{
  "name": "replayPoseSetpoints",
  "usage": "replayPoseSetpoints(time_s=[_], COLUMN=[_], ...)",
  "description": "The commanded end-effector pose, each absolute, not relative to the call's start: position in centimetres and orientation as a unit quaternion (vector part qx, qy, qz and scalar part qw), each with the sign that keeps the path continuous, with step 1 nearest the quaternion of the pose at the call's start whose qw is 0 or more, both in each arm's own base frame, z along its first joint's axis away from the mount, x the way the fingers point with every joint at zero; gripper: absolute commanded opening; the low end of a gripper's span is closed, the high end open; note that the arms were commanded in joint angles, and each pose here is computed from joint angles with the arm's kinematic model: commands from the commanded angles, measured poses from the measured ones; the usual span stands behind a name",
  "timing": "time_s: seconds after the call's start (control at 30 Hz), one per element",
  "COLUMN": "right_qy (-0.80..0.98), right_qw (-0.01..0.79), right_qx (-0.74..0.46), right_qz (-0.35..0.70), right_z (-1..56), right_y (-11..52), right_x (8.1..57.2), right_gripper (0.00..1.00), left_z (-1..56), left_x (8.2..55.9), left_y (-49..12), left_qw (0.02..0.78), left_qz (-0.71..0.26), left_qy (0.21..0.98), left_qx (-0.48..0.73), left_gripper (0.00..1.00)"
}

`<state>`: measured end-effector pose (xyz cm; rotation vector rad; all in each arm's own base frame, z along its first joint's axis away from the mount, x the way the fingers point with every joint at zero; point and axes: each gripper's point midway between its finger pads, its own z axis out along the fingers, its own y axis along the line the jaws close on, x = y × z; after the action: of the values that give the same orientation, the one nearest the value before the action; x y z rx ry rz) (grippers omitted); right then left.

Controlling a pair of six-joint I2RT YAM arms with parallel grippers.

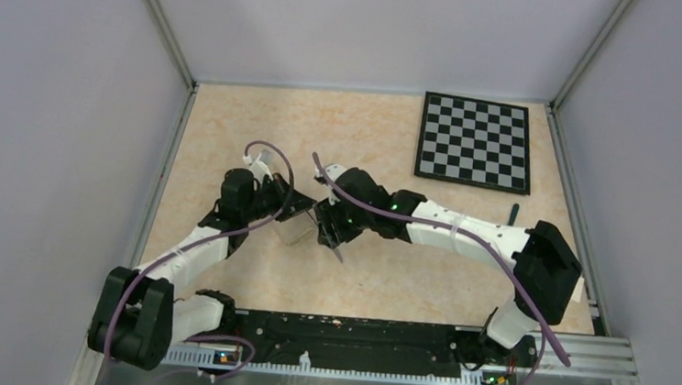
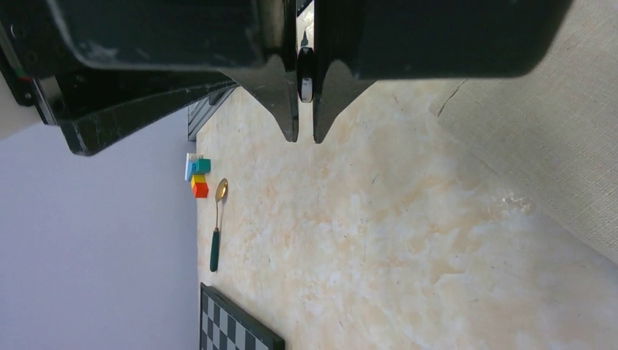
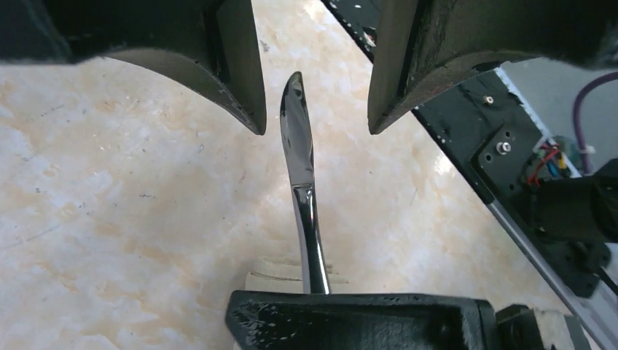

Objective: Fold the napkin into a case and place the utensils inside
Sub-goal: Pass from the right arm to the left, then pass from the left arm to the right

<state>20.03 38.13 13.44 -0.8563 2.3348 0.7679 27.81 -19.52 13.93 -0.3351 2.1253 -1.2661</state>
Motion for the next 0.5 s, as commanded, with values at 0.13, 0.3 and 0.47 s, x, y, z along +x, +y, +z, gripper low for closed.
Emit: replayPoseSetpoints(time_s=[0.13, 0.3, 0.47], right_qy=[0.857, 0.856, 0.854], right_qw=[0.293, 0.285, 0.284], right_qx=[-0.364, -0.372, -0.372], right_qz=[0.217, 0.219, 0.226], right_z=[14.4, 14.0, 13.9], right_y=[39.2, 40.0, 40.5], right_x=[19.9, 20.0, 20.0], right_gripper=[0.49, 0.42, 0.31], left_z=[17.0, 17.5, 17.8], left_x=[27.1, 26.9, 27.0], left_y=[-18.7, -18.4, -17.9], left_qw=[0.340, 0.344, 0.347], left_qz=[-0.504, -0.510, -0.510], left_qy=[0.791, 0.786, 0.784], left_qx=[-0.069, -0.067, -0.070], left_gripper=[0.00, 0.00, 0.00])
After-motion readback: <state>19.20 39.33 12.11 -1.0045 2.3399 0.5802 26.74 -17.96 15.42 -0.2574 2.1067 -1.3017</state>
